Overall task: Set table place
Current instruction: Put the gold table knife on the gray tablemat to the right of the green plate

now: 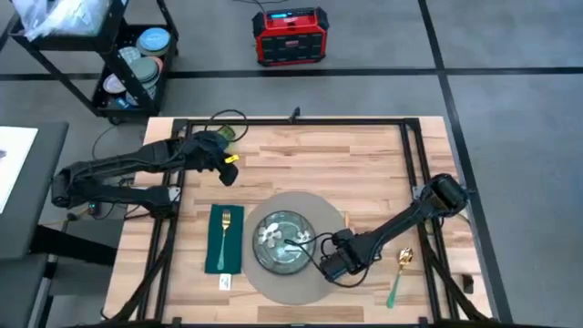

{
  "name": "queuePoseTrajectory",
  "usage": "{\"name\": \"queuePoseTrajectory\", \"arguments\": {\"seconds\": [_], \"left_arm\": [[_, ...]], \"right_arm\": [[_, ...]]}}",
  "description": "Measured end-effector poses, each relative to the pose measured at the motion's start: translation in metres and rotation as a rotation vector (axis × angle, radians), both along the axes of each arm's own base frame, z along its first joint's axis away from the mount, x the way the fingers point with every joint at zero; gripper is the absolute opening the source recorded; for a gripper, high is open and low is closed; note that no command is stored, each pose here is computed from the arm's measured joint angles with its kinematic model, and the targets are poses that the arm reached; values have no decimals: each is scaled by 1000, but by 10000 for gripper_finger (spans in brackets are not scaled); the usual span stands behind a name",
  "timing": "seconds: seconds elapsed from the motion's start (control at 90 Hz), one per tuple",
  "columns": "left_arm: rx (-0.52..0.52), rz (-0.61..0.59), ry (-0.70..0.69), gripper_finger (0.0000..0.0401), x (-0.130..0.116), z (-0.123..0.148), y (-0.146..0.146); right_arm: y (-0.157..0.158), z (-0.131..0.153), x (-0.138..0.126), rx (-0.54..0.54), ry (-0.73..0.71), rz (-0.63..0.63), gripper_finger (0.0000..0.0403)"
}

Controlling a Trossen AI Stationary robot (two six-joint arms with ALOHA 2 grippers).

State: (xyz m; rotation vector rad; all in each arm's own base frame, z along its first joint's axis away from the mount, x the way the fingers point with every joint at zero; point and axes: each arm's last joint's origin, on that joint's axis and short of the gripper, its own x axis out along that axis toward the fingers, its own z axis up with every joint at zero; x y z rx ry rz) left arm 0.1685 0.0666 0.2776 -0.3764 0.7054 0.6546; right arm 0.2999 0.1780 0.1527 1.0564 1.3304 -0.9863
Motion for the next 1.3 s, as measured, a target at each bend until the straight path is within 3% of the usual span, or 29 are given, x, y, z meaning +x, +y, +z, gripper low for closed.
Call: {"name": "queuePoseTrajectory", "arguments": {"seconds": [0.6,0.711,0.889,1.3], "left_arm": [[-4,3,2,0,0,0,0],[-5,4,4,0,0,0,0],[-5,3,4,0,0,0,0],[-4,5,-4,0,0,0,0]], "right_arm": [[1,-14,0,58,-46,-14,120],[1,-14,-1,65,-23,-14,92],[0,-15,-3,66,-2,-12,11],[3,-6,0,45,6,15,1]]}}
